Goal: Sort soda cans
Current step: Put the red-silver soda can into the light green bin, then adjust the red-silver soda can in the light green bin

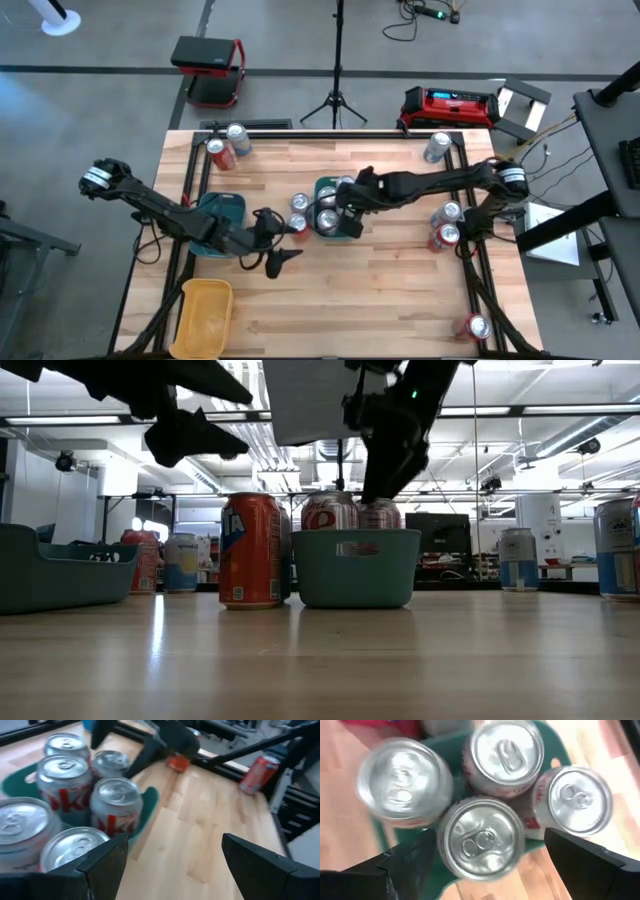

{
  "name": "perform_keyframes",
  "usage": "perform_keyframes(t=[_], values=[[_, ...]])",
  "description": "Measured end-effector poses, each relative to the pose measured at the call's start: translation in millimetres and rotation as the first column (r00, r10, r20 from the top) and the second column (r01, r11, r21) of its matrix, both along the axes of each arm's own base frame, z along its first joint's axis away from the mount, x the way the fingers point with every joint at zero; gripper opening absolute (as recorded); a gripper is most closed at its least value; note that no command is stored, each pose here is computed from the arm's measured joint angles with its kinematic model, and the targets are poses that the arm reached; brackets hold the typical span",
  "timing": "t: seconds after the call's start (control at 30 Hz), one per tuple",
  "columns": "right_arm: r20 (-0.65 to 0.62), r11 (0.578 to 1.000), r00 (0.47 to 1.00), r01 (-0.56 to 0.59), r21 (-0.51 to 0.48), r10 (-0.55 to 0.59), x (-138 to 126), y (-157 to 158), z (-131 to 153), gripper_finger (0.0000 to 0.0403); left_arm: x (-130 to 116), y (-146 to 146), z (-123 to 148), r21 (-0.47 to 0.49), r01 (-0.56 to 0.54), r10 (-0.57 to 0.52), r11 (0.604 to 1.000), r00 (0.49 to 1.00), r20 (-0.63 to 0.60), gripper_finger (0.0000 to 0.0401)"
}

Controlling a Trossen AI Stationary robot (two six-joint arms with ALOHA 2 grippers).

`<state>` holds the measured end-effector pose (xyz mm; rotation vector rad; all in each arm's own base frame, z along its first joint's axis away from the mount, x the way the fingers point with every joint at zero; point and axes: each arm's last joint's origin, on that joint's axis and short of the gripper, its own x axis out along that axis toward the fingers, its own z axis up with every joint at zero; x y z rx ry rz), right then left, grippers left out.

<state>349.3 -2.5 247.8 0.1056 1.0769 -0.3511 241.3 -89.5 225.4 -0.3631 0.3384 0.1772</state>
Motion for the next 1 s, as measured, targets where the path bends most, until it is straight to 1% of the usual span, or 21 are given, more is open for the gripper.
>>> perform_keyframes(t=[0.17, 0.23, 0.33, 0.4, 0.47, 0.53, 0.63, 0.7, 0.8, 0.93, 1.0], values=[[0.079, 0.999, 0.996, -0.042, -0.006, 0.043, -8.0, 20.9, 19.7, 0.0368, 0.1, -1.8, 5.3, 0.014, 0.014, -0.015, 1.000, 0.999, 0.042, 0.0306], [0.092, 0.999, 0.995, -0.036, -0.025, 0.039, -9.5, 34.2, 20.5, 0.0368, -0.2, -1.0, 6.7, 0.024, -0.023, 0.022, 0.999, 0.998, 0.056, 0.0306], [0.136, 0.997, 0.989, 0.066, -0.048, -0.059, -12.2, 54.4, 19.5, 0.0368, -2.1, 2.3, 9.9, 0.036, -0.113, 0.110, 0.993, 0.991, 0.081, 0.0306], [0.173, 0.989, 0.975, 0.144, -0.024, -0.138, -13.4, 68.6, 17.1, 0.0368, -4.4, 5.3, 13.9, 0.054, -0.154, 0.148, 0.987, 0.984, 0.098, 0.0306], [0.199, 0.976, 0.956, 0.216, 0.029, -0.217, -13.7, 82.4, 12.0, 0.0368, -7.3, 8.2, 19.5, 0.065, -0.168, 0.160, 0.984, 0.980, 0.117, 0.0306], [0.220, 0.961, 0.936, 0.261, 0.087, -0.274, -11.3, 96.4, 5.1, 0.0368, -11.6, 10.3, 24.9, 0.063, -0.170, 0.161, 0.983, 0.979, 0.129, 0.0306], [0.223, 0.943, 0.917, 0.311, 0.115, -0.330, -5.5, 111.1, -12.6, 0.0365, -16.7, 10.9, 28.1, 0.067, -0.170, 0.160, 0.983, 0.979, 0.125, 0.0306], [0.240, 0.927, 0.895, 0.358, 0.112, -0.375, -0.2, 114.5, -23.6, 0.0354, -18.0, 10.0, 27.5, 0.070, -0.164, 0.155, 0.984, 0.981, 0.116, 0.0306], [0.270, 0.900, 0.859, 0.417, 0.126, -0.436, 8.5, 112.4, -35.1, 0.0325, -18.7, 8.5, 25.2, 0.082, -0.156, 0.148, 0.984, 0.984, 0.097, 0.0306], [0.270, 0.859, 0.816, 0.481, 0.173, -0.511, 19.1, 107.3, -51.3, 0.0272, -16.3, 7.5, 21.0, 0.096, -0.155, 0.148, 0.983, 0.986, 0.080, 0.0306], [0.257, 0.839, 0.799, 0.514, 0.179, -0.544, 21.7, 104.7, -59.6, 0.0243, -14.3, 7.2, 19.0, 0.096, -0.162, 0.154, 0.982, 0.985, 0.078, 0.0306]])
